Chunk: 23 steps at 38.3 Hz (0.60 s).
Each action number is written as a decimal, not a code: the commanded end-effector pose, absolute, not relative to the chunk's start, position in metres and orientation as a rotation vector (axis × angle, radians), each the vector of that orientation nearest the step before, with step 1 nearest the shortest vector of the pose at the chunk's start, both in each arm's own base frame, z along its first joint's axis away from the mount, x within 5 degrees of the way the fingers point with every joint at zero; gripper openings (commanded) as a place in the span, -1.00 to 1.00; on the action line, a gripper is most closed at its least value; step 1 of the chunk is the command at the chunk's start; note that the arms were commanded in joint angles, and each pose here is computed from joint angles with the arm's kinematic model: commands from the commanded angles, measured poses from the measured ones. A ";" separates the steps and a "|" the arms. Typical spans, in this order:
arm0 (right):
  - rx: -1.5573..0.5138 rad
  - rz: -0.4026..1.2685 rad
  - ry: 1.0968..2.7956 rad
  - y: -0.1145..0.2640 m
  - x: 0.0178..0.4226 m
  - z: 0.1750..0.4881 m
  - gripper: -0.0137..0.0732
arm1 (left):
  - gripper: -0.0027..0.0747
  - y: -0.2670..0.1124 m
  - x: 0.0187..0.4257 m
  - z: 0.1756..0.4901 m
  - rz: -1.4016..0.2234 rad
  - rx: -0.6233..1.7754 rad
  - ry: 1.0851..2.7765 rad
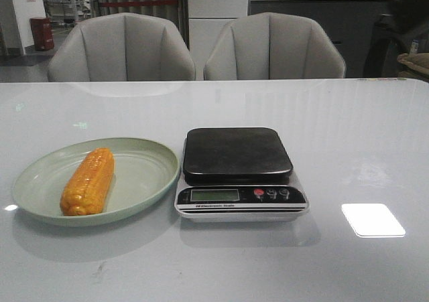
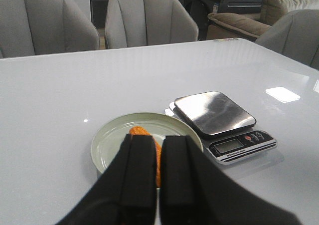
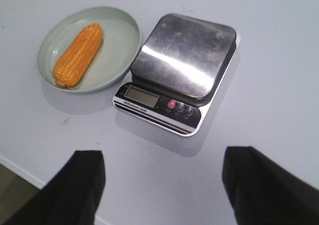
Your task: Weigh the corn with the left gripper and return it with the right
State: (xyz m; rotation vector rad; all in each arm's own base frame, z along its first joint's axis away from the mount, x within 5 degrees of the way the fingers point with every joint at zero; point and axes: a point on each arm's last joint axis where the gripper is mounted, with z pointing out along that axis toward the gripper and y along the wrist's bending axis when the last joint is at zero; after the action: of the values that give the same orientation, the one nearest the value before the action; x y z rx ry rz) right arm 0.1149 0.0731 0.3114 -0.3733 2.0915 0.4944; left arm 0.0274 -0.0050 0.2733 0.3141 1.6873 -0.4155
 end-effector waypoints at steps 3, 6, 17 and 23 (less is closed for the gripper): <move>-0.365 0.497 1.769 0.050 0.081 0.313 0.66 | -0.56 -0.006 0.027 0.287 -0.440 0.308 1.602; -0.344 0.511 1.653 0.040 0.067 0.305 0.66 | -0.56 -0.006 0.027 0.287 -0.440 0.308 1.602; -0.314 0.521 1.454 0.030 0.051 0.265 0.63 | -0.56 -0.006 0.027 0.287 -0.440 0.308 1.602; -0.318 0.518 1.468 0.031 0.052 0.262 -0.26 | -0.56 -0.006 0.027 0.287 -0.440 0.308 1.602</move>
State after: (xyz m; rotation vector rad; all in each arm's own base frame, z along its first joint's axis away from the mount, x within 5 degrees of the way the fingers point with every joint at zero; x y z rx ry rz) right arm 0.0521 0.0315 0.2459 -0.3283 1.5740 0.5238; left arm 0.0274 -0.0050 0.2733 0.3141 1.6873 -0.4155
